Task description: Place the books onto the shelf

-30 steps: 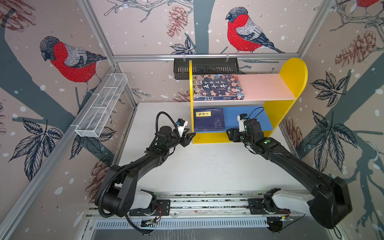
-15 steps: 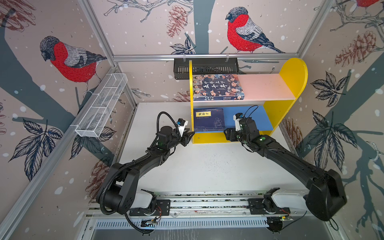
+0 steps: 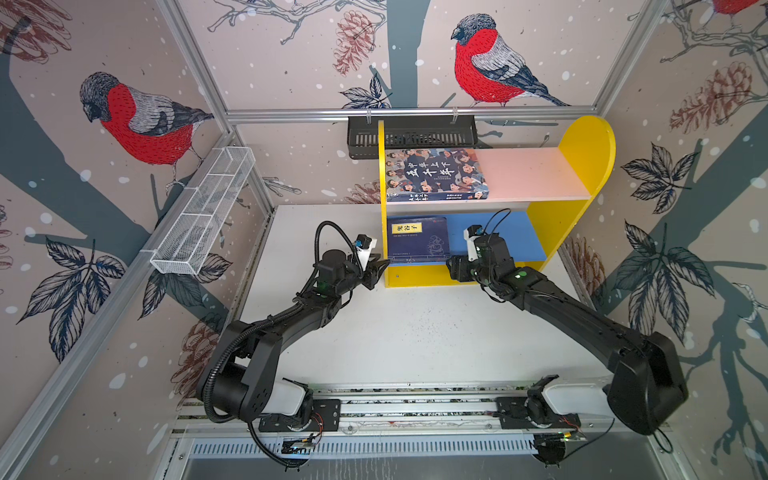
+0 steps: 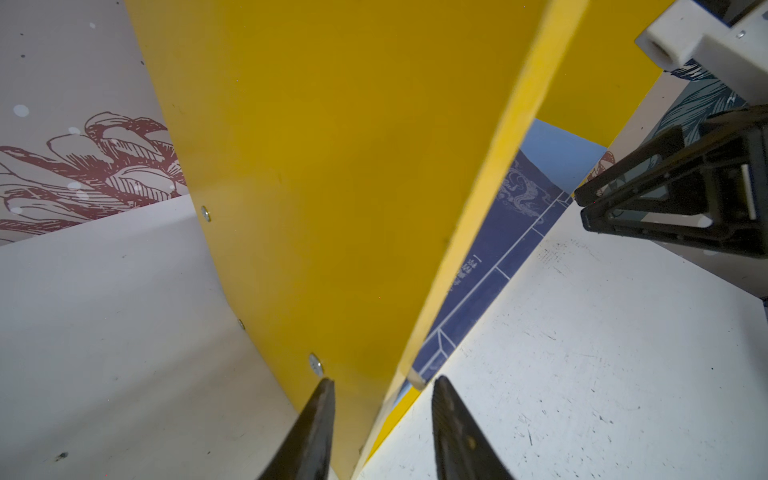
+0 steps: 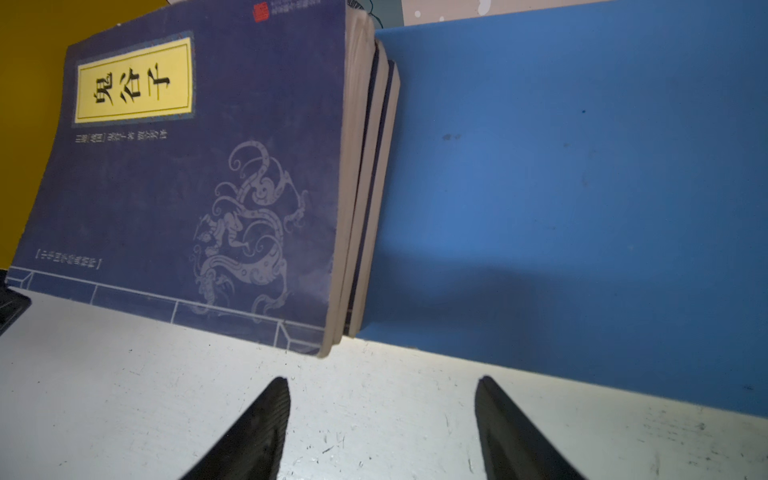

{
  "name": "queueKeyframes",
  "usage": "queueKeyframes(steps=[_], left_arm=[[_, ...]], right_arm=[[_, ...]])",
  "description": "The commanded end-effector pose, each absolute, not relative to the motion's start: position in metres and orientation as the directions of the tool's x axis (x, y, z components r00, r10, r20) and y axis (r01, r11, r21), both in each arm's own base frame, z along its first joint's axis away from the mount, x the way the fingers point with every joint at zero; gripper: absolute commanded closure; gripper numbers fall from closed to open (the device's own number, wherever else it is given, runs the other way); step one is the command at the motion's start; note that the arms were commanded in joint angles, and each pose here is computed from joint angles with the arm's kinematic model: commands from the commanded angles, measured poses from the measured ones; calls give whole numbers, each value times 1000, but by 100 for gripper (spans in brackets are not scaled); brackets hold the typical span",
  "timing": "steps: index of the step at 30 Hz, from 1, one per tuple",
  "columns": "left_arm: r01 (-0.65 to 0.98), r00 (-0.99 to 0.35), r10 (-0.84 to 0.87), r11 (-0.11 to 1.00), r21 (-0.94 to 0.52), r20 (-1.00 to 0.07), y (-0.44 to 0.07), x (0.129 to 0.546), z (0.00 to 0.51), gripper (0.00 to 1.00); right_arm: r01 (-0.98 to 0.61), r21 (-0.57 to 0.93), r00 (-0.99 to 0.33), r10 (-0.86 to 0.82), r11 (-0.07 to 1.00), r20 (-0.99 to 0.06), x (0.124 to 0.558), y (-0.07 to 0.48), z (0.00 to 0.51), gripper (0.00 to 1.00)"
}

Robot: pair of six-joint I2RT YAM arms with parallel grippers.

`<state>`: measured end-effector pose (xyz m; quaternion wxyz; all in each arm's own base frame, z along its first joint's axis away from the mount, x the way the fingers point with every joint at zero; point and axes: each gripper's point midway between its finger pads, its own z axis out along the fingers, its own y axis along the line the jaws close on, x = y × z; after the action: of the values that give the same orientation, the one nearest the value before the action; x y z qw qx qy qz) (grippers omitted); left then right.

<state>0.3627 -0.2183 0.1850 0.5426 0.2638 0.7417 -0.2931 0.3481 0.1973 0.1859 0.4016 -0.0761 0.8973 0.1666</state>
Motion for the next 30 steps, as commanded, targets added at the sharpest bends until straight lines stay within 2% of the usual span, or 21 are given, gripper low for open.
queueKeyframes(steps=[1,30], left_arm=[[714,-231,46,687,-137,-972,-220,366,197,60],[705,-239,48,695,-140,-970,-220,370,196,64]], right_arm=[[-272,223,-647,-6,936,-763,353,198,191,28],[-277,198,-658,-36,940,-752,363,203,188,28]])
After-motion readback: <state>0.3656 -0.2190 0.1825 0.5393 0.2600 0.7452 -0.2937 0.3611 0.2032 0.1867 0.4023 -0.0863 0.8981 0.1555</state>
